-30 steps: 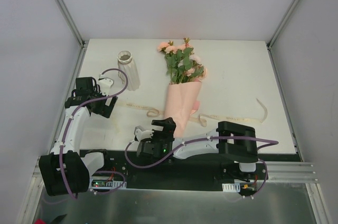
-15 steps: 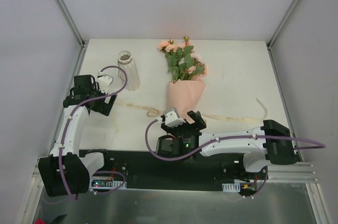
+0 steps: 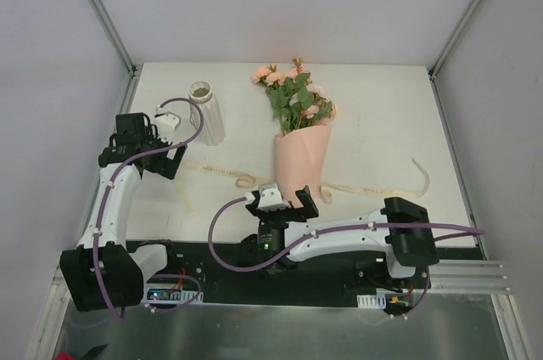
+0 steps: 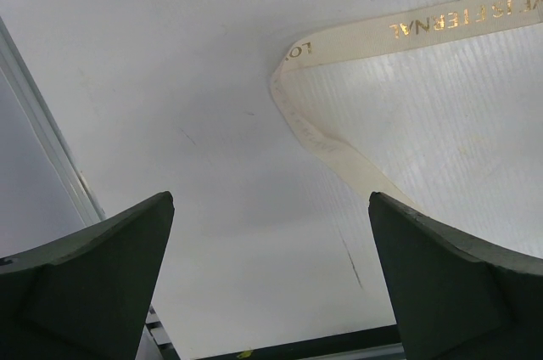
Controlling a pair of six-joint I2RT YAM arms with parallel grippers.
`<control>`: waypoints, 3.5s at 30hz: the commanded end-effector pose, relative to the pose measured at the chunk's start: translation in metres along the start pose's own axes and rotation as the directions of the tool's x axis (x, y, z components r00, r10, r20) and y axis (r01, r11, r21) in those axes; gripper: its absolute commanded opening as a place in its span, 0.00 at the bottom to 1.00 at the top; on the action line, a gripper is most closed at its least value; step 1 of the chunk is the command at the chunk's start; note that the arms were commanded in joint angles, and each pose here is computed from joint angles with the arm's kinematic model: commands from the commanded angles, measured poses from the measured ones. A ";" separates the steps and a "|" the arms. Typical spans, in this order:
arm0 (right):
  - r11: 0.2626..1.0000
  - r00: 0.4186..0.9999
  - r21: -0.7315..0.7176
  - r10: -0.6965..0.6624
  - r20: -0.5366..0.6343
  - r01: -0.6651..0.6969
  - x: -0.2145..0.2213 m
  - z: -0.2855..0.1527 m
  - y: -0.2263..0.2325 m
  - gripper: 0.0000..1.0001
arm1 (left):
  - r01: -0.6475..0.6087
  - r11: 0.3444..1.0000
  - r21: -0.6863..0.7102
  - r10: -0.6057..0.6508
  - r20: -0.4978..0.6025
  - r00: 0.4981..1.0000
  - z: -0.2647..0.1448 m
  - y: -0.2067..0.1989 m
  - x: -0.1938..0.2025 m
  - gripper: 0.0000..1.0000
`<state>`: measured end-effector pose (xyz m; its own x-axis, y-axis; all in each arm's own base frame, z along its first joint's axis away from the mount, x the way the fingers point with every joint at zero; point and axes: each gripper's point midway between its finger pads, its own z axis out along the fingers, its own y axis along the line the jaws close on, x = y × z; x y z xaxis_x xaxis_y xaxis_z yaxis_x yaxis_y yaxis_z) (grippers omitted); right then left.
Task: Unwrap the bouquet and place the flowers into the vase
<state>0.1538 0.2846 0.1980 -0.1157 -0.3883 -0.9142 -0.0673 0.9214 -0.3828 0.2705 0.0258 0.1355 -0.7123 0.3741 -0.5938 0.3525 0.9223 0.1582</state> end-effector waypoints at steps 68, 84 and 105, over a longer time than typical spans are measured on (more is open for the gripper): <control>0.955 0.962 0.142 -0.271 0.046 0.262 -0.086 0.090 -0.061 0.97 | -0.010 0.998 0.057 0.006 0.057 0.998 -0.010 -0.014 -0.004 0.99; 0.920 0.963 0.330 0.254 -0.086 -0.213 -0.016 0.042 -0.187 0.97 | -0.041 0.995 0.086 0.030 0.122 0.992 -0.041 -0.015 -0.035 0.99; 0.632 0.539 -0.042 0.622 -0.568 -0.774 0.055 0.123 -0.116 0.89 | -0.089 0.991 0.103 0.076 0.121 0.990 -0.059 -0.022 -0.032 0.99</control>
<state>0.2742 0.1020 0.1484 -0.6357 0.3880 -0.6673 0.2920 0.9211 0.2574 0.2545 0.0029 0.1871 -0.6335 0.4073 -0.6579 0.4444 0.8876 0.1216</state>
